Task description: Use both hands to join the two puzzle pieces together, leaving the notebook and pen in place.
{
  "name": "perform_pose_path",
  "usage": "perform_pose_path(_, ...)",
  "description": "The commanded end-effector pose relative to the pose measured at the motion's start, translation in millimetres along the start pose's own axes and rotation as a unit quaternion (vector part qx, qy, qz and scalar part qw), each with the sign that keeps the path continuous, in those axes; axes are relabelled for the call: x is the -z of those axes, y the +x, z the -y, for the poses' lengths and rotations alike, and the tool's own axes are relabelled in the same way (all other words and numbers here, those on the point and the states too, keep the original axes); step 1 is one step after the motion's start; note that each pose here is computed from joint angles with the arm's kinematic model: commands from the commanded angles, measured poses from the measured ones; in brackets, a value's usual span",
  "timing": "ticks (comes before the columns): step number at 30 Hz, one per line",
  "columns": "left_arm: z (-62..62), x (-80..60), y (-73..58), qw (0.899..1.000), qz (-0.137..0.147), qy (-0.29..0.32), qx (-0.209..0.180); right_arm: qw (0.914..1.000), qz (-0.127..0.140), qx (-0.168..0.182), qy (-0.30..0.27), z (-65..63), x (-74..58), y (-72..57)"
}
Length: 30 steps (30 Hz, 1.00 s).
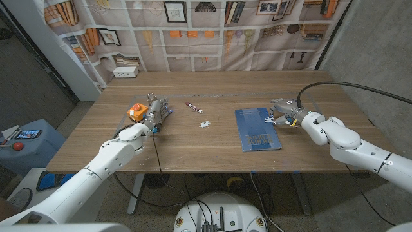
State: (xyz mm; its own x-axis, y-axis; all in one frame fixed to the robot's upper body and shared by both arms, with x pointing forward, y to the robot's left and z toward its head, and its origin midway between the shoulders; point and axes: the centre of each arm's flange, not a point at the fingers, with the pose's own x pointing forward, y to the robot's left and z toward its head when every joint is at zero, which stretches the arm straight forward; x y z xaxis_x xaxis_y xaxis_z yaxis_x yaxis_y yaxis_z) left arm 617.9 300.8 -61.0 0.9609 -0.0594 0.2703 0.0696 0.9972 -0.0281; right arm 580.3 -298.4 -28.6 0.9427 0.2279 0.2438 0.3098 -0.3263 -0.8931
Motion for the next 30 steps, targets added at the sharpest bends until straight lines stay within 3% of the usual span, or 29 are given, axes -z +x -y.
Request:
perform_pose_path(1, -0.1, -0.8, 2.1, 1.000, 0.000, 0.000, 0.001, 1.0000, -0.001, 0.006, -0.002, 0.0, -0.9, -1.0)
perform_pose_path(30, 2.3, -3.1, 3.3, 1.000, 0.001, 0.006, 0.003, 0.9998, -0.006, 0.016, 0.009, 6.0, 7.1, -5.4)
